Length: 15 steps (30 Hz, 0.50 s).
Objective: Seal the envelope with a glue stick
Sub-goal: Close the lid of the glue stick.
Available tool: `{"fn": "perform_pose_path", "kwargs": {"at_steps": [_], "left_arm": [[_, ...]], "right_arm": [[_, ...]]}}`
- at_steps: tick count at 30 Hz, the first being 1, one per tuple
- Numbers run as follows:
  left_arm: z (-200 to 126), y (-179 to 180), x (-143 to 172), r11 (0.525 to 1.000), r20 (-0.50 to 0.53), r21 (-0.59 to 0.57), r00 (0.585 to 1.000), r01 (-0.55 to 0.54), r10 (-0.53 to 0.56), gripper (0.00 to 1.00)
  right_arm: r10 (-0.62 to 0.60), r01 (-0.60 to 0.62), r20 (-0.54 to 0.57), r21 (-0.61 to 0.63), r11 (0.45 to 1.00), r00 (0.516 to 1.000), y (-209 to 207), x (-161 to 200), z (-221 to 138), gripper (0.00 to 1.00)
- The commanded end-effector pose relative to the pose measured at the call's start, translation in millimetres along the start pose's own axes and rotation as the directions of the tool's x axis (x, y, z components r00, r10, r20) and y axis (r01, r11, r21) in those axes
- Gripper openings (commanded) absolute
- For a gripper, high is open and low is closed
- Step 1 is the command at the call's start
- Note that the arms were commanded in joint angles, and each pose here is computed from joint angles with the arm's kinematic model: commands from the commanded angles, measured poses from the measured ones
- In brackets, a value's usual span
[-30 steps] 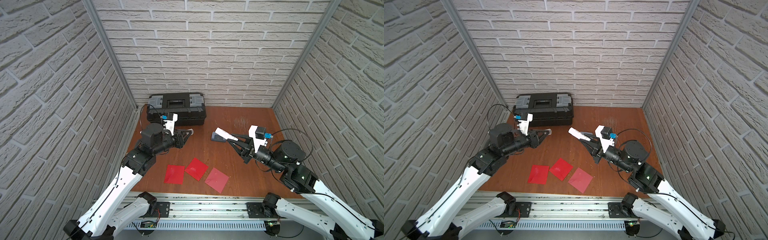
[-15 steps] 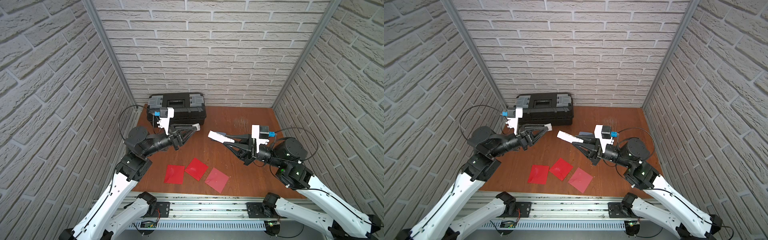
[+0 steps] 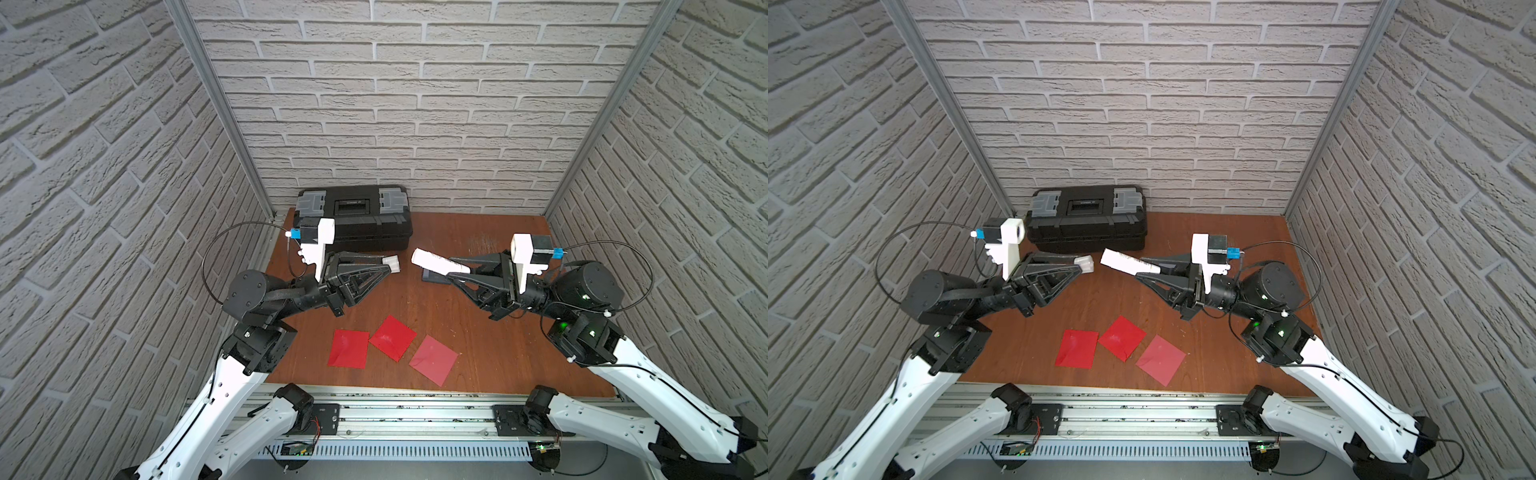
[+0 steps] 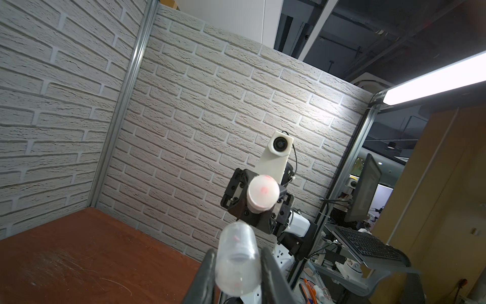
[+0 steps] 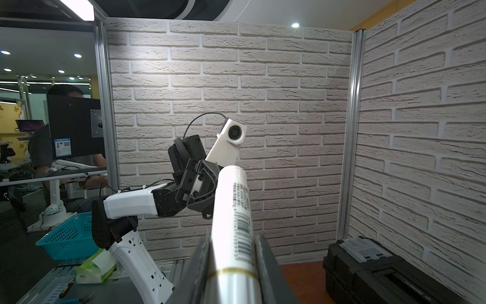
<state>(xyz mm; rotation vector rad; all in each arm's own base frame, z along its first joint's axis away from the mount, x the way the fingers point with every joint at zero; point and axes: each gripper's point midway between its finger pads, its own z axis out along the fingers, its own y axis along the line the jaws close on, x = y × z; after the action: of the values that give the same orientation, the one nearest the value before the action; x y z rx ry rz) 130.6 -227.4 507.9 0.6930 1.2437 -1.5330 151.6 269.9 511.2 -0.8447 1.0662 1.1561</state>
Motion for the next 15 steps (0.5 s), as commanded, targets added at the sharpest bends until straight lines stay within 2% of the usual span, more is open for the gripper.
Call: {"fn": "perform_pose_path", "kwargs": {"at_steps": [1, 7, 15], "left_arm": [[1.3, -24.5, -13.4, 0.994, 0.025, 0.089, 0.998, -0.065, 0.063, 0.06], [1.3, -27.2, -15.2, 0.993, 0.035, 0.091, 0.996, -0.079, 0.076, 0.06], [-1.7, -35.0, -17.8, 0.988, 0.051, 0.108, 0.993, -0.107, 0.102, 0.06]], "right_arm": [[-0.012, 0.015, 0.053, -0.065, 0.998, 0.999, 11.9, -21.8, 5.8, 0.03], [-0.001, 0.004, 0.034, -0.087, 0.996, 0.999, 15.5, -14.5, 9.3, 0.03], [-0.007, 0.007, -0.005, -0.053, 0.999, 1.000, 13.8, -0.7, 4.6, 0.03]]}}
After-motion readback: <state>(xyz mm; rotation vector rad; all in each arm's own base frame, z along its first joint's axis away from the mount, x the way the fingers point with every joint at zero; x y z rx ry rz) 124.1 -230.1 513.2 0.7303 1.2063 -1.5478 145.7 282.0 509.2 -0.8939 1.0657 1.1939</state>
